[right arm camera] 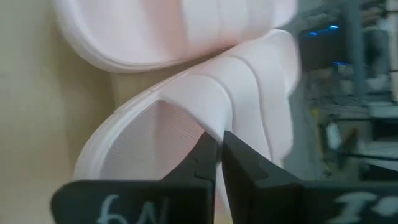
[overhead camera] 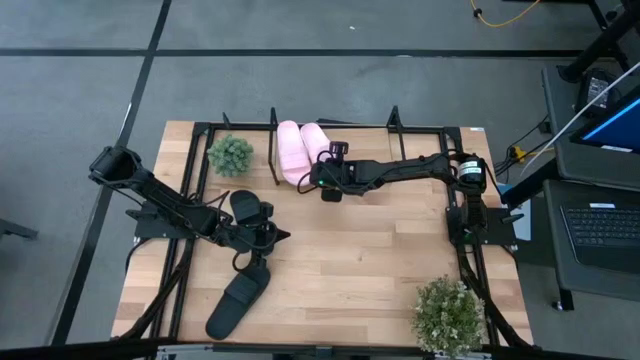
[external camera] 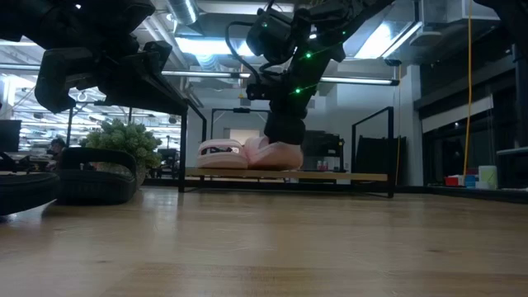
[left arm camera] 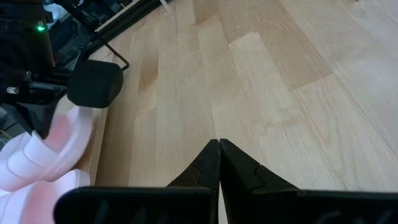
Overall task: Pick and place slides into the shelf
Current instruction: Put the pink slides on the shelf, then put the bottom black slides on the shelf
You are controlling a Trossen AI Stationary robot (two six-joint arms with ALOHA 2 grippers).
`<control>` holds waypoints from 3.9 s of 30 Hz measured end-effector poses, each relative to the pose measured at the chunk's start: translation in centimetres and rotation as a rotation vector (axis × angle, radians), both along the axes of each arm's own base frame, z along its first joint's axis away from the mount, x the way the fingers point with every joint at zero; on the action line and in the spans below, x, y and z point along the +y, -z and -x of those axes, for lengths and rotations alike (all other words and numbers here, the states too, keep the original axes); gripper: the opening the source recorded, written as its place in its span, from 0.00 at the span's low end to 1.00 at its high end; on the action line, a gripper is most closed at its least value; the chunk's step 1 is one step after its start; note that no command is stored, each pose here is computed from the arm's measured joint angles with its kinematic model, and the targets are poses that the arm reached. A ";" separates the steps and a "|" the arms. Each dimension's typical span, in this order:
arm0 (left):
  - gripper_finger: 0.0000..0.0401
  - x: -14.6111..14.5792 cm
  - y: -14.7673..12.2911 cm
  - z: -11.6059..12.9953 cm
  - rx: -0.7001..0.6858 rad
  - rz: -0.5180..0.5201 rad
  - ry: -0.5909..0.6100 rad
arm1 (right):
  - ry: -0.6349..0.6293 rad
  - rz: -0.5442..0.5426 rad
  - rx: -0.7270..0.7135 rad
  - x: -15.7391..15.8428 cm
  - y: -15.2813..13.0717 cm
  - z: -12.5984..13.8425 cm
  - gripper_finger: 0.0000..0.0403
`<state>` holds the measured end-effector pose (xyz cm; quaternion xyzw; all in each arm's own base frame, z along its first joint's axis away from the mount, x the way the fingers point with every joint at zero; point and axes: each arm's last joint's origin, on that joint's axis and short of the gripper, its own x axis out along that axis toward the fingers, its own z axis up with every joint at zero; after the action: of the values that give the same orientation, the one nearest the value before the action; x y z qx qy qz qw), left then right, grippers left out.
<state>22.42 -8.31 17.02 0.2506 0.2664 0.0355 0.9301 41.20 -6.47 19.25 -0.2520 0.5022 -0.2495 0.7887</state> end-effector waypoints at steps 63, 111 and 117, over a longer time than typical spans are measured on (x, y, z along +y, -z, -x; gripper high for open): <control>0.00 0.0 0.0 0.0 0.001 0.000 0.000 | -0.031 -0.098 -0.203 -0.5 -0.8 -1.2 0.47; 0.00 0.0 0.0 0.0 -0.005 0.023 -0.012 | 0.129 -0.129 -0.104 4.1 -9.6 -0.1 0.01; 0.00 -0.1 0.0 0.0 -0.001 0.054 0.004 | 0.157 -0.162 -0.123 5.8 -6.3 1.8 0.01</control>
<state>22.43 -8.40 17.00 0.2260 0.2662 0.0268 0.9367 39.36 -0.72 25.60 -0.1316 0.4897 -0.2838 0.8139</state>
